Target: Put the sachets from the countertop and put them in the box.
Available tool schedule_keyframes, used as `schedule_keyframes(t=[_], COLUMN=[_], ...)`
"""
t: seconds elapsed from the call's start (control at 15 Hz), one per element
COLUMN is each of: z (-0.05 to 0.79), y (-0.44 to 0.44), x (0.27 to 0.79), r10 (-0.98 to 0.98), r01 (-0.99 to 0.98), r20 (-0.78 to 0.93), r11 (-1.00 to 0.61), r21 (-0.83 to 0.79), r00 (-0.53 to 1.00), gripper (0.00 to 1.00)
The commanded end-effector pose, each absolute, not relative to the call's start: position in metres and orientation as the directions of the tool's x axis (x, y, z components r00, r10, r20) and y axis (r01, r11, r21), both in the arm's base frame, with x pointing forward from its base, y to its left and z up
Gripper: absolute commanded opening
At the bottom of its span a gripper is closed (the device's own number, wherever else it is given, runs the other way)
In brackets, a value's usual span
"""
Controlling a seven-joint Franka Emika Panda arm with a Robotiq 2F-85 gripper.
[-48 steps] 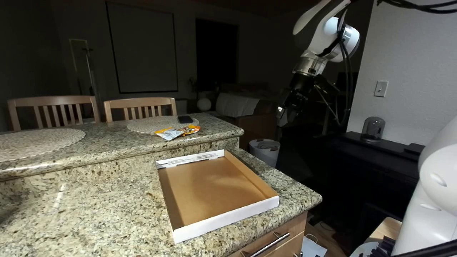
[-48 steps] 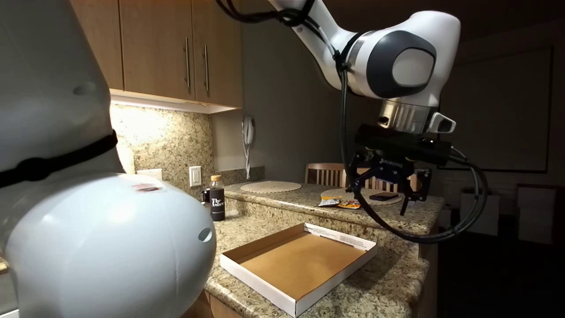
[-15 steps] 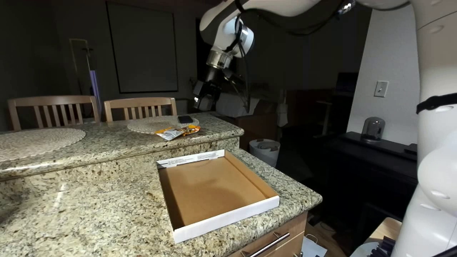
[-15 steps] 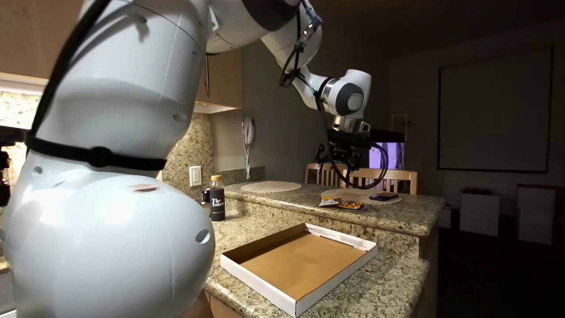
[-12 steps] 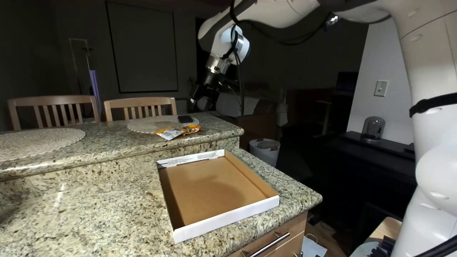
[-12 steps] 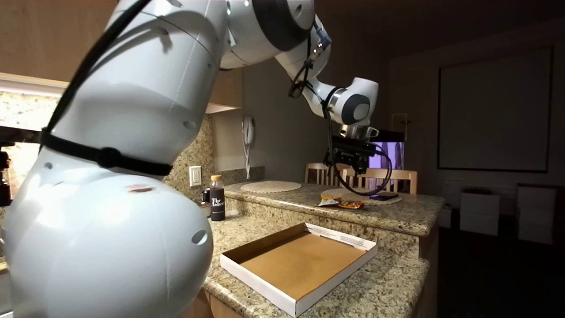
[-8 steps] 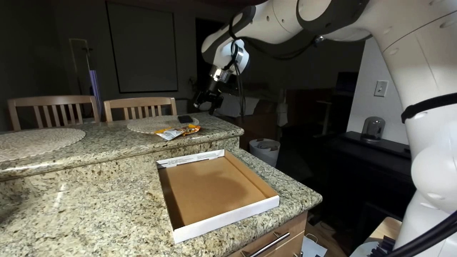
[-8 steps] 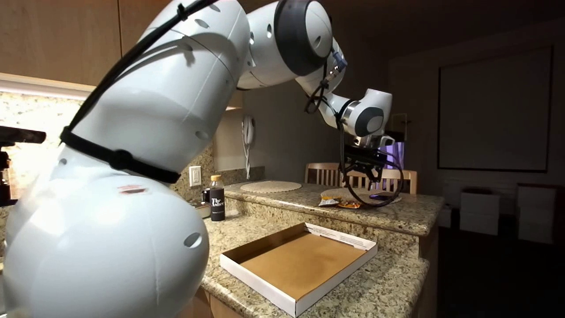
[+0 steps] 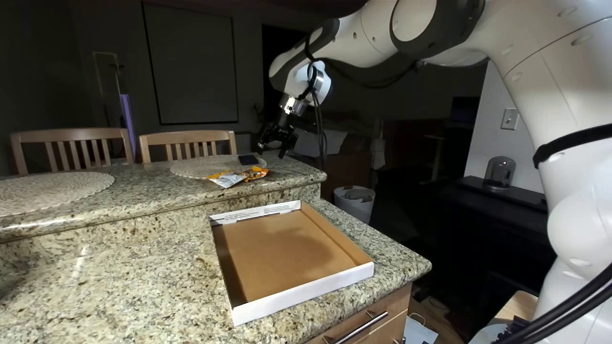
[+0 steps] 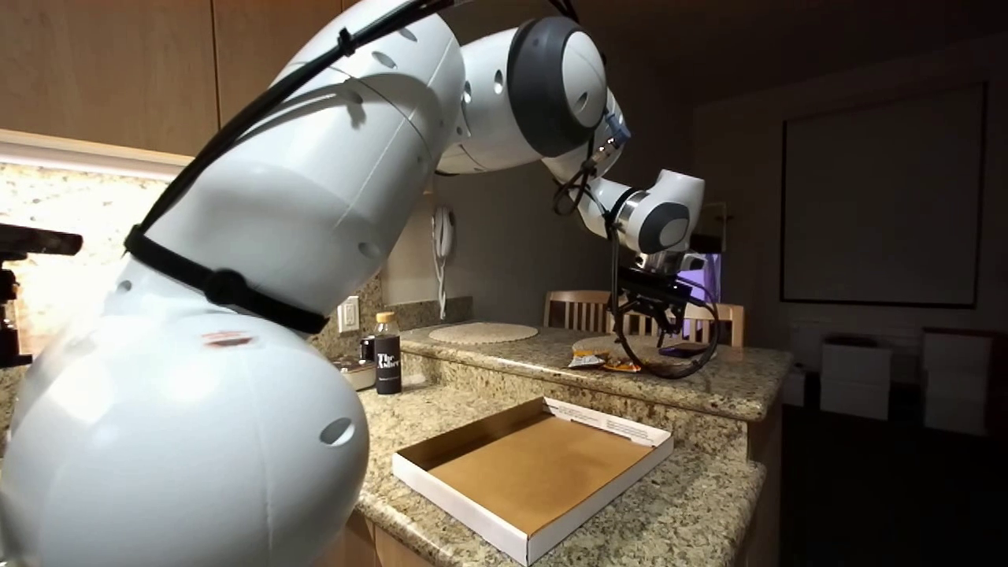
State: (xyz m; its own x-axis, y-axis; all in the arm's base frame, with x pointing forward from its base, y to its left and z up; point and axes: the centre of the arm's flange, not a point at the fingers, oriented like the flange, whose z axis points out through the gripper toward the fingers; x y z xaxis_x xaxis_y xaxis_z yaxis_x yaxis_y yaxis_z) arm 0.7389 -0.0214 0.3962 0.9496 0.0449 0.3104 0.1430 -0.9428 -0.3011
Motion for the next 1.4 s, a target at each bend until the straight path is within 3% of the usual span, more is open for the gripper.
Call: schedule_keyframes(t=[0.0, 1.33], z=[0.389, 0.348], y=[-0.013, -0.004], x=[0.748, 0.787], r10=[0.063, 0.068], r01=[0.159, 0.16], r20=[0.311, 0.381], r11=[-0.942, -0.963], r21=[-0.295, -0.215], r00=[0.948, 0.922], gripper=[1.0, 1.0])
